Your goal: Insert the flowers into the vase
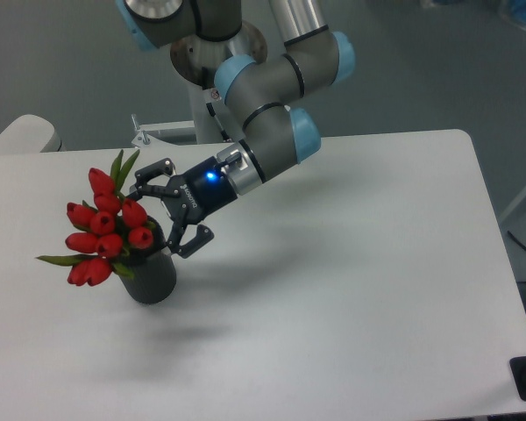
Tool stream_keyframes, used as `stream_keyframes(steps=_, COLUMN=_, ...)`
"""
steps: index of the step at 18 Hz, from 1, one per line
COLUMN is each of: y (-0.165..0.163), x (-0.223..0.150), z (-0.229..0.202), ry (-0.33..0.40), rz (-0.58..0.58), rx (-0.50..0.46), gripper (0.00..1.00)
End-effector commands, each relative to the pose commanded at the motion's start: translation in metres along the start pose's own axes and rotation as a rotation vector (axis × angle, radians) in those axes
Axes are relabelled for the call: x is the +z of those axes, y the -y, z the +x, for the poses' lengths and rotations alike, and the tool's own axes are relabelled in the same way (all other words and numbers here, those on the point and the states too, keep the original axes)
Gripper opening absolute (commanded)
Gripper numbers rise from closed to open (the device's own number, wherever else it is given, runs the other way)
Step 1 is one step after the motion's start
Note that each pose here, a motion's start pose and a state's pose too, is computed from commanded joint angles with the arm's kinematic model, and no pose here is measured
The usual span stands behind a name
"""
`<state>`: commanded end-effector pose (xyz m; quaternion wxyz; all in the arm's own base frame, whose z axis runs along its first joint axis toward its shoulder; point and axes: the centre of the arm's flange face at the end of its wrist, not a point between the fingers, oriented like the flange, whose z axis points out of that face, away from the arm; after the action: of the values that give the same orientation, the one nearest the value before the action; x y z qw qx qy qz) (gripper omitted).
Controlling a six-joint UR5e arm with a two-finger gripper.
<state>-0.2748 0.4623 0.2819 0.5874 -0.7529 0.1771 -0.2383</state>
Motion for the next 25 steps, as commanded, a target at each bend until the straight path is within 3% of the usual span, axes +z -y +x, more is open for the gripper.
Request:
stream_keyframes(steps=9, y=0.019, x=-0.047, z=-0.037, ry=0.093, rz=-0.017, rx=0.036, gripper=1.00)
stream_keyframes(steps=12, y=0.021, x=-0.065, z=-0.061, ry=0.135, rz=-0.193, rx=0.063, gripper=1.00)
stream_keyframes(steps=17, y=0.018, x=-0.083, z=-0.091, ry=0.165, rz=-0.258, rx=0.065, gripper=1.00)
stream_keyframes(steps=21, y=0.022, x=-0.103, z=-0.119, ry=0.217, rz=-0.397, rx=0.046, gripper=1.00)
stream_keyframes(steps=25, y=0.021, x=-0.115, z=-0.140, ry=0.263, rz=-0.614, rx=0.035, gripper=1.00)
